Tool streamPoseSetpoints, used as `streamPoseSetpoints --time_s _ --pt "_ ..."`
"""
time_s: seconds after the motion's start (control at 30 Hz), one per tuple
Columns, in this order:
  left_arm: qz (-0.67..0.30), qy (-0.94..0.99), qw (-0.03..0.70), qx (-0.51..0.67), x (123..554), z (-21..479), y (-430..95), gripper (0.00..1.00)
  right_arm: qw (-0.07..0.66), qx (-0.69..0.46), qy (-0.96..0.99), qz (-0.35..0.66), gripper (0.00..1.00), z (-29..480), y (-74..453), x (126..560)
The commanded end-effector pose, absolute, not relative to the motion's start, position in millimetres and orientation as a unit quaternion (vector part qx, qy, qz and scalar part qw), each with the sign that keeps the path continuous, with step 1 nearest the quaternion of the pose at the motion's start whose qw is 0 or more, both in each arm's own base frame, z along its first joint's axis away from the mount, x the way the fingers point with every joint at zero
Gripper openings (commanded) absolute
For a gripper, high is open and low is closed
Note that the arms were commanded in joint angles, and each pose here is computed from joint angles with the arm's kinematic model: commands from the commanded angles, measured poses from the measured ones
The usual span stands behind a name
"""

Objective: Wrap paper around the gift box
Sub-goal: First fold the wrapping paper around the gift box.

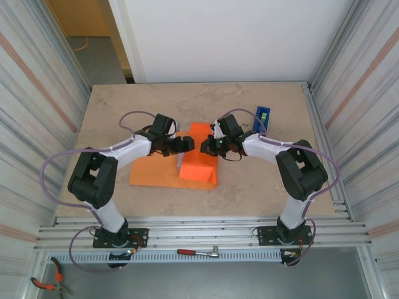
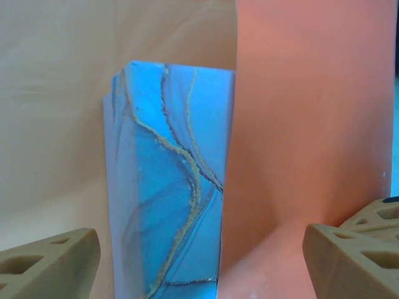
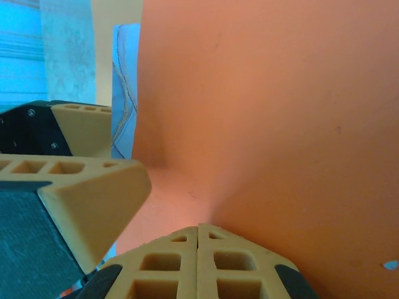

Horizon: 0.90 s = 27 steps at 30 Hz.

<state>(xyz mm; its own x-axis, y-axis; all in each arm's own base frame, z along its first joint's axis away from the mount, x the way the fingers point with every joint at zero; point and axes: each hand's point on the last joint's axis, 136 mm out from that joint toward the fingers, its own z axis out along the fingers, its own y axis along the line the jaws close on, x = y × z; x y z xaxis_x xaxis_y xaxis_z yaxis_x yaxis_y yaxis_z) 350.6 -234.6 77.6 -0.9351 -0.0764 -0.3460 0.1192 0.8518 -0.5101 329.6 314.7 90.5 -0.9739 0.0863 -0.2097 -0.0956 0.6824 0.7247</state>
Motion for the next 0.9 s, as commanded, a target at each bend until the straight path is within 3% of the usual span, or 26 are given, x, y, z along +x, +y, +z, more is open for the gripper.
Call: streamPoseSetpoints --time_s 0.0,0.43,0.67,0.87 --pt "-0.267 0.949 0.165 0.023 343.8 71.4 -237.6 0.85 0.107 -0.021 0.911 0.399 0.01 88.5 317.9 322.6" --pt "-0.255 0.954 0.155 0.016 328.2 59.8 -228.0 0.73 0.125 -0.016 0.903 0.411 0.03 111.5 311.6 331.0" --pt "-0.258 0.953 0.156 0.015 320.4 62.4 -225.3 0.69 0.171 0.043 0.897 0.405 0.06 130.4 267.7 348.9" --pt "-0.261 0.952 0.159 0.015 317.8 63.3 -224.5 0.65 0.172 0.11 0.91 0.362 0.07 105.1 227.5 353.6"
